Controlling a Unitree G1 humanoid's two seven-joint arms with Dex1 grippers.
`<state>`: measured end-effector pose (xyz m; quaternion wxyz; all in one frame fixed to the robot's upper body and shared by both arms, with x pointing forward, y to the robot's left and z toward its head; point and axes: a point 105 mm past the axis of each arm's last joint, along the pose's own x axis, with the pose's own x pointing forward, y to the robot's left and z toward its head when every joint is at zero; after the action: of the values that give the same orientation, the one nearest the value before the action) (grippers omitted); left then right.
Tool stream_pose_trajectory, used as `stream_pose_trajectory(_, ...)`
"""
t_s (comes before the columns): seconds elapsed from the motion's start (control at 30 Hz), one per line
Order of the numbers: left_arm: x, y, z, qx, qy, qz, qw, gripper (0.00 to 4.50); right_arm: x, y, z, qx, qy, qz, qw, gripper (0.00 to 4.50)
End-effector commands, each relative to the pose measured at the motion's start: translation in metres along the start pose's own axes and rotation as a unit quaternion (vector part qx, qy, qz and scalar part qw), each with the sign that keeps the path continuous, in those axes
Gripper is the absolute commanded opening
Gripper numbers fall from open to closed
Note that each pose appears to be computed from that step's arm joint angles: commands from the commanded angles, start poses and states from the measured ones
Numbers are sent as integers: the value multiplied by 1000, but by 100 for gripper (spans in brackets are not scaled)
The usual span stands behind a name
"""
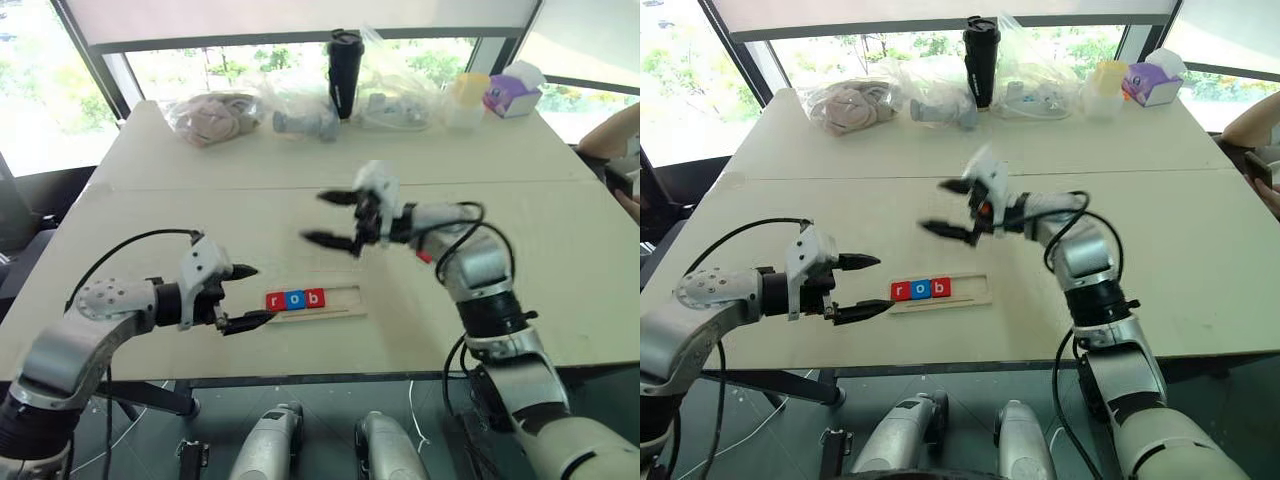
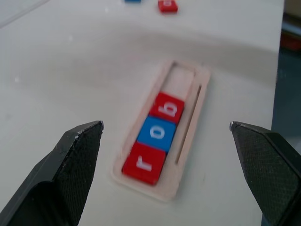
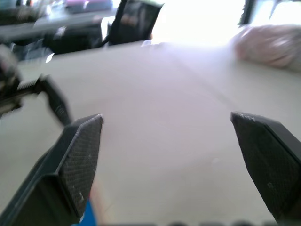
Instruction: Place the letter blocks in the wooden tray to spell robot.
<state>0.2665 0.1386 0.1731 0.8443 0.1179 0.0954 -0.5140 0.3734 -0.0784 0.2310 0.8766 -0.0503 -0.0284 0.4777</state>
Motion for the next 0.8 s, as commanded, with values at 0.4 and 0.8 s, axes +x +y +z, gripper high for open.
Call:
stream_pose_trajectory(0.4,36,-1,33,17,-65,-41,997,450,-96,-44,-89,13,182,-240,953,447)
stream_pose_trajectory(0.8,41,-2,22,25,-45,-49,997,450,-125,-60,-137,-1,247,-257,934,447)
